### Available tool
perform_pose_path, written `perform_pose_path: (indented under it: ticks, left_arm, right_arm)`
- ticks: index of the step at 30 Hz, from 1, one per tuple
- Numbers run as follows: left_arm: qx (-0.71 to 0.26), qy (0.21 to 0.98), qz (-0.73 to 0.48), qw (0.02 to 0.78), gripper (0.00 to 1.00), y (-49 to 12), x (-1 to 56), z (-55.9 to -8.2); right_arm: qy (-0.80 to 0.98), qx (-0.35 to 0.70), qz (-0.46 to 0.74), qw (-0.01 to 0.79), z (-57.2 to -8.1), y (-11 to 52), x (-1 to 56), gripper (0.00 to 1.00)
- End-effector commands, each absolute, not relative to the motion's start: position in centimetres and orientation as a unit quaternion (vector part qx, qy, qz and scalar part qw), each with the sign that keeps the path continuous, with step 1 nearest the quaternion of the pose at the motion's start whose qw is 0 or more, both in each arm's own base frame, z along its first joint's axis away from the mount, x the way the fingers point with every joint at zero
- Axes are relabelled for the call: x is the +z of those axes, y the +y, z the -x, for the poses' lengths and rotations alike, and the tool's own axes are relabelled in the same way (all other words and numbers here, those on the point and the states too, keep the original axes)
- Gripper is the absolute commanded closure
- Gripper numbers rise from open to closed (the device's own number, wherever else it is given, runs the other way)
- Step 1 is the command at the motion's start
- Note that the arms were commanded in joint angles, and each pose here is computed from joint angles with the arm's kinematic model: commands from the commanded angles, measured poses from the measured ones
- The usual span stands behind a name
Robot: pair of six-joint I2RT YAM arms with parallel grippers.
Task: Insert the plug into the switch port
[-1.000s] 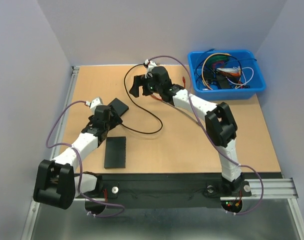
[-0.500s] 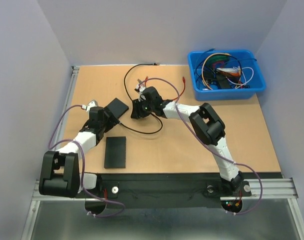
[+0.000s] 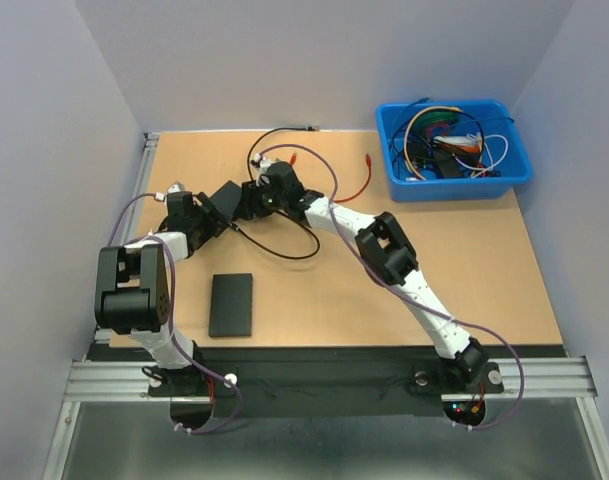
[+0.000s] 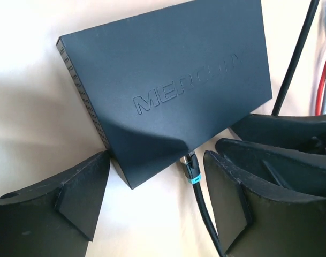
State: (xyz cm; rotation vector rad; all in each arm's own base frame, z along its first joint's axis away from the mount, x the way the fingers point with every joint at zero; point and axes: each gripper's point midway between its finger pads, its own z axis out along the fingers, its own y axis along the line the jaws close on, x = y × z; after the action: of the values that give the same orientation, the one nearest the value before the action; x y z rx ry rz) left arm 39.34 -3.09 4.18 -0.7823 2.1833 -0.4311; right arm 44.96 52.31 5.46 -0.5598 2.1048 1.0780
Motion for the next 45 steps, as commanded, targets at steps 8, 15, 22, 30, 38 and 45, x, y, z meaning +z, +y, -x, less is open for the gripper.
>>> perform_pose_path:
  ticks: [8,15,22,30,38,45]
  left_arm:
    - [-0.194,0.838,0.336,0.383,0.2,2.3,4.5,-48.2]
    - [-0.168,0.817,0.338,0.435,0.2,5.2,9.5,-49.5]
    - [-0.176,0.798,0.334,0.469,0.2,4.6,13.2,-46.9]
    - [-0.173,0.797,0.304,0.493,0.2,1.6,15.7,-41.3]
    - [-0.113,0.802,0.295,0.507,0.21,1.3,13.3,-38.1]
    - [-0.107,0.818,0.288,0.486,0.23,1.1,9.7,-38.4]
  right_arm:
    - [0.707,0.514,0.094,0.476,-54.0,54.1,10.0,0.1]
    - [0.688,0.499,0.141,0.508,-52.7,51.9,16.3,0.0]
    - [0.691,0.408,0.127,0.583,-52.2,46.7,22.7,0.0]
    - [0.764,0.245,0.066,0.593,-57.6,38.5,18.7,0.11]
    - [0.791,0.188,0.11,0.572,-61.2,36.2,12.7,0.17]
    - [0.8,0.167,0.124,0.563,-62.0,36.2,9.8,0.17]
